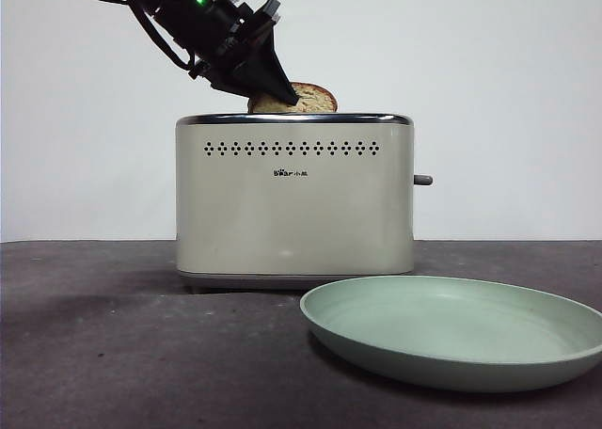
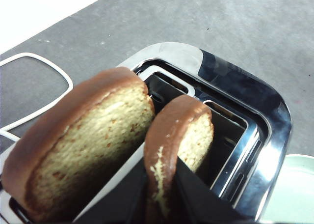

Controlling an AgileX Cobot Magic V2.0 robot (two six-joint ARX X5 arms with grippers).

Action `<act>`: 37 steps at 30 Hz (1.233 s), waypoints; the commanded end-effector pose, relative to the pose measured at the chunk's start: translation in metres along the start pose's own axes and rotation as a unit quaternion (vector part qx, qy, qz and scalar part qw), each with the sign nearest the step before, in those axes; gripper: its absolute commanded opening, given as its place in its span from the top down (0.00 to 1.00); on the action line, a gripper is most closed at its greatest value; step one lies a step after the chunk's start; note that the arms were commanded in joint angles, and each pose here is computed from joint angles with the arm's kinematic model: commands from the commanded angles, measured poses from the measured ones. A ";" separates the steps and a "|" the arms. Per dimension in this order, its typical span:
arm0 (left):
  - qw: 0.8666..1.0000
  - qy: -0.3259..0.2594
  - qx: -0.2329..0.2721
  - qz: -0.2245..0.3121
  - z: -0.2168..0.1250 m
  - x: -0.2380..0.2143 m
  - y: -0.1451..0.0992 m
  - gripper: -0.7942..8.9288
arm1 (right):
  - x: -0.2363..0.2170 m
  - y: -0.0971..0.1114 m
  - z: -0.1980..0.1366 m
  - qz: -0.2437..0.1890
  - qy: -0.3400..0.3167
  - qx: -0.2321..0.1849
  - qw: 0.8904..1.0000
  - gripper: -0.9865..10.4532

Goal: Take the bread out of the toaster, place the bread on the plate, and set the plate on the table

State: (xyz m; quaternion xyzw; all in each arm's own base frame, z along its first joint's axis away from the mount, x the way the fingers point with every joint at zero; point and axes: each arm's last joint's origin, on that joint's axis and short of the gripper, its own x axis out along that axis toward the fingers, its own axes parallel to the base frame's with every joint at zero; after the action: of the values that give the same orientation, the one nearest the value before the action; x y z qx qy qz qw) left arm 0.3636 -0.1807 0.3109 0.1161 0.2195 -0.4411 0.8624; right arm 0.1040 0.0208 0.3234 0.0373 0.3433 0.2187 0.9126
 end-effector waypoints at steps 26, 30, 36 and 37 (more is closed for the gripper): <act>0.987 -0.151 0.033 0.042 0.078 -0.210 -0.081 0.91 | 0.031 -0.012 0.017 0.002 0.039 0.019 0.999 0.62; 0.992 -0.119 0.017 0.036 0.066 -0.231 -0.094 0.91 | 0.053 -0.020 0.024 0.003 0.065 0.029 0.997 0.62; 0.996 -0.080 -0.004 0.045 0.042 -0.238 -0.103 0.91 | 0.087 -0.033 0.028 0.004 0.113 0.046 0.993 0.62; 0.996 -0.076 -0.008 0.045 0.037 -0.237 -0.104 0.91 | 0.093 -0.035 0.028 0.004 0.120 0.049 0.992 0.62</act>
State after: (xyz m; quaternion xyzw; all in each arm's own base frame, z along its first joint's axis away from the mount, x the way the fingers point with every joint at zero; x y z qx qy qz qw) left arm 0.1696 -0.0882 0.4553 0.0892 0.1565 -0.4081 0.8950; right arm 0.1919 0.0297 0.2810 0.0535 0.4584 0.2082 0.8624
